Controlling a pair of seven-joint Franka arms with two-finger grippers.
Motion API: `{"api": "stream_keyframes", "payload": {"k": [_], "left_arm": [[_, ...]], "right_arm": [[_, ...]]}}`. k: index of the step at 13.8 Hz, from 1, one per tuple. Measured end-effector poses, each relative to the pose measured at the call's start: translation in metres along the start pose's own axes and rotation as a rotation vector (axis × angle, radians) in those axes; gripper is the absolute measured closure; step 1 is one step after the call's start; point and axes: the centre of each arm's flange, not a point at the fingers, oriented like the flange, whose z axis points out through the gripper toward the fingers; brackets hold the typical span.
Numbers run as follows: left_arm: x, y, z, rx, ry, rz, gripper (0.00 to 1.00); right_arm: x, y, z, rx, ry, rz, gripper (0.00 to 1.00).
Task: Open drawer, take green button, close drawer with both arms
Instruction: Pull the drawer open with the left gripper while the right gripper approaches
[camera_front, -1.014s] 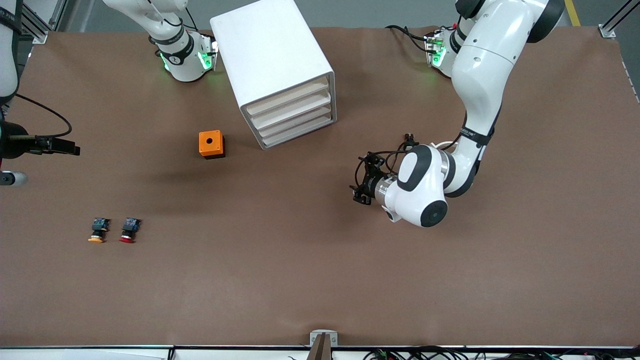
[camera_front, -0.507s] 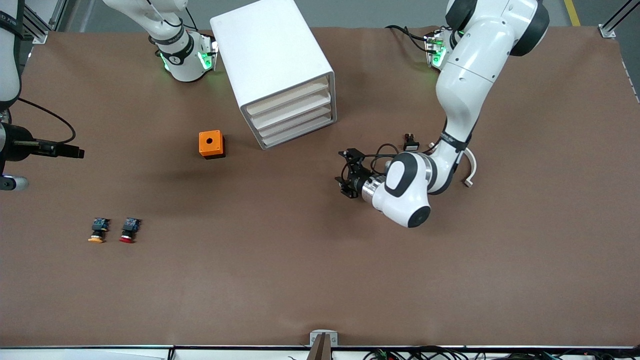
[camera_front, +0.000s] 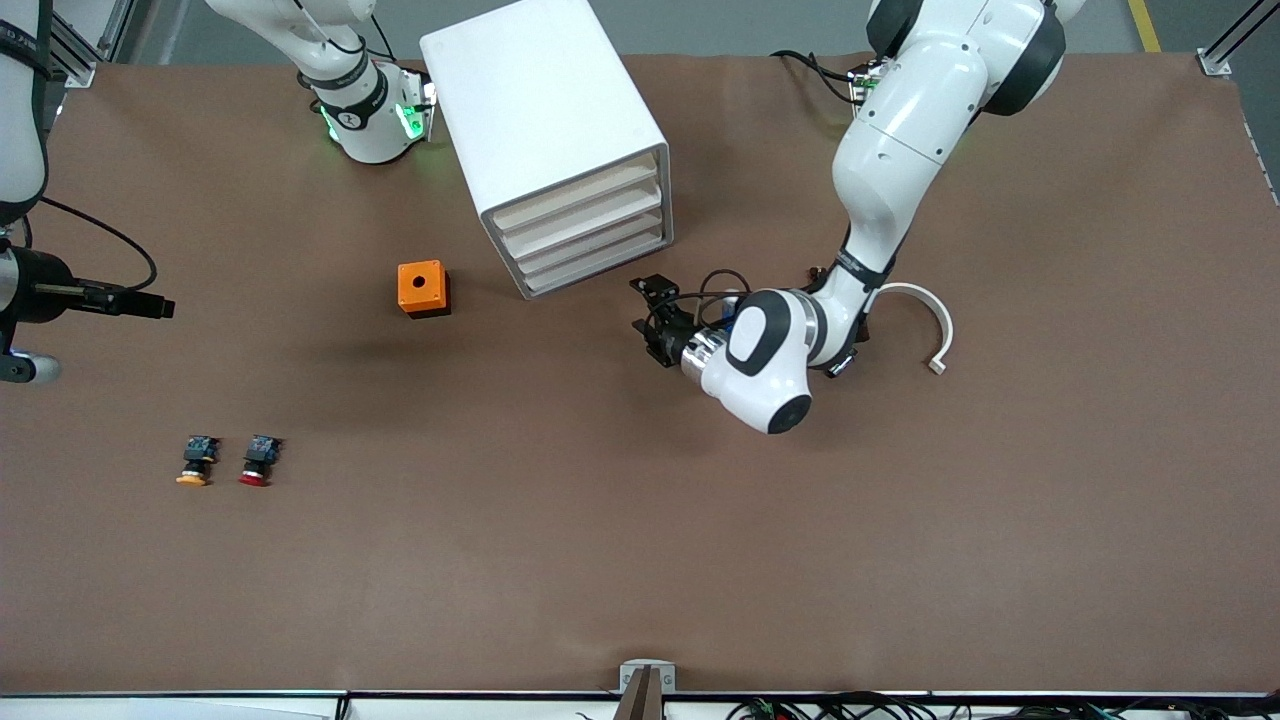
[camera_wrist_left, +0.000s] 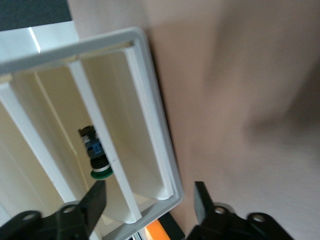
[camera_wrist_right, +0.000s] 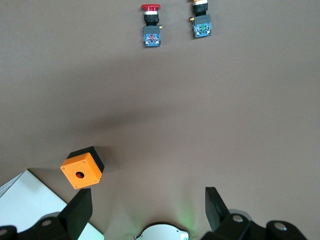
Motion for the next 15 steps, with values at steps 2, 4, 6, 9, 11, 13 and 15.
{"api": "stream_keyframes", "payload": {"k": [2,4,6,9,11,13,15], "left_arm": [[-0.004,-0.007,0.024,0.040,0.014,-0.048,0.29],[-0.002,-0.010,0.046,0.080,0.046,-0.109,0.31],[0.000,-0.013,0.063,0.129,0.059,-0.142,0.31],[0.005,-0.009,0.086,0.167,0.077,-0.190,0.36],[0.008,-0.009,0.095,0.183,0.094,-0.199,0.37],[0.011,-0.008,0.104,0.192,0.106,-0.205,0.44],[0.012,-0.006,0.108,0.201,0.104,-0.213,0.48]], "right_arm": [[-0.002,-0.005,0.001,0.001,-0.014,0.026,0.00],[-0.003,-0.019,0.003,0.005,-0.024,0.101,0.00],[-0.005,-0.049,0.004,0.000,-0.024,0.180,0.00],[-0.012,-0.101,0.005,0.017,-0.027,0.329,0.00],[-0.015,-0.119,0.005,0.035,-0.027,0.413,0.00],[-0.016,-0.135,0.005,0.044,-0.012,0.464,0.00],[-0.017,-0.166,0.011,0.054,0.028,0.539,0.00]]}}
